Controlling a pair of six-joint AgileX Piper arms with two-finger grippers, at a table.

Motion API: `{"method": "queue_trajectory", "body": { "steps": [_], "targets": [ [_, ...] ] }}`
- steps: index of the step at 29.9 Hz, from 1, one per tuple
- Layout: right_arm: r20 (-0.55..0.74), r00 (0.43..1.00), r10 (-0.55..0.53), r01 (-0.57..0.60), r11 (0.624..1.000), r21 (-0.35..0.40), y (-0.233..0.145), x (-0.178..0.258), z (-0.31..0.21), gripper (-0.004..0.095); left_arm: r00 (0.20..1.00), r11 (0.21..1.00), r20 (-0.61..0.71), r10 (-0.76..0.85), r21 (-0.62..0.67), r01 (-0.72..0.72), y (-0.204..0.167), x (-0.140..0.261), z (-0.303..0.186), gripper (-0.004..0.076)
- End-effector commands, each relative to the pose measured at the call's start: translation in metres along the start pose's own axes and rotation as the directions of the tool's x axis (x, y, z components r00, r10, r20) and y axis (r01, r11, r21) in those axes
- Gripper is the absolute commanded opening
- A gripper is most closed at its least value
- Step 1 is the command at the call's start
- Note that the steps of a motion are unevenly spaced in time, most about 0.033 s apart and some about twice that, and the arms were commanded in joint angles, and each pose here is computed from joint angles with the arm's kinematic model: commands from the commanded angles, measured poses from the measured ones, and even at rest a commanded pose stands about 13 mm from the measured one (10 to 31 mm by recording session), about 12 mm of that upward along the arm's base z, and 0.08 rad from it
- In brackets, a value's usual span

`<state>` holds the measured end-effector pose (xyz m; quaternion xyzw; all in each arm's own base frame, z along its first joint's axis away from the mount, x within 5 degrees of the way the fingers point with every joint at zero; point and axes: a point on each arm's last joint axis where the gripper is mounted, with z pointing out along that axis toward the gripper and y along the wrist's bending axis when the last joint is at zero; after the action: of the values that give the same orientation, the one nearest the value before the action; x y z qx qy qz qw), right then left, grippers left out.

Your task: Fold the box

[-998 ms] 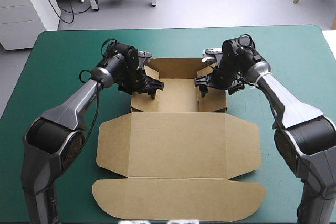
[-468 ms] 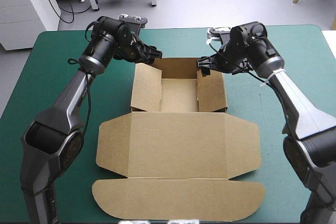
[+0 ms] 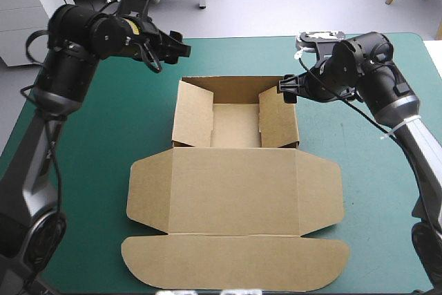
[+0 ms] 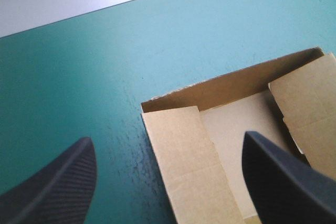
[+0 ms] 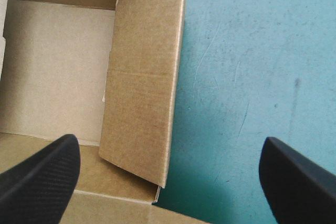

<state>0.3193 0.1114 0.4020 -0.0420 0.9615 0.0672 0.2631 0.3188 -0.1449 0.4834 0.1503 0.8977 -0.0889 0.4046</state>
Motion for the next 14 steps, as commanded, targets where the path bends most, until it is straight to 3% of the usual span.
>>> {"method": "queue_trajectory", "body": {
  "steps": [1, 8, 14],
  "targets": [
    [0.083, 0.997, 0.007, -0.004, 1.000, -0.030, 0.001, -0.003, -0.019, 0.0851, 0.998, 1.000, 0.047, 0.029, 0.006, -0.029, 0.002, 0.013, -0.062, 0.0498],
    [0.020, 1.000, -0.011, 0.010, 1.000, 0.012, 0.001, -0.009, 0.013, 0.0850, 0.997, 0.996, 0.031, 0.069, -0.062, -0.067, 0.014, 0.058, -0.108, 0.0415],
    [-0.081, 0.996, -0.023, 0.026, 0.999, 0.033, 0.003, -0.011, 0.059, 0.0850, 0.996, 0.987, 0.002, 0.090, -0.130, -0.089, 0.026, 0.106, -0.133, 0.0409]
  ]
}}
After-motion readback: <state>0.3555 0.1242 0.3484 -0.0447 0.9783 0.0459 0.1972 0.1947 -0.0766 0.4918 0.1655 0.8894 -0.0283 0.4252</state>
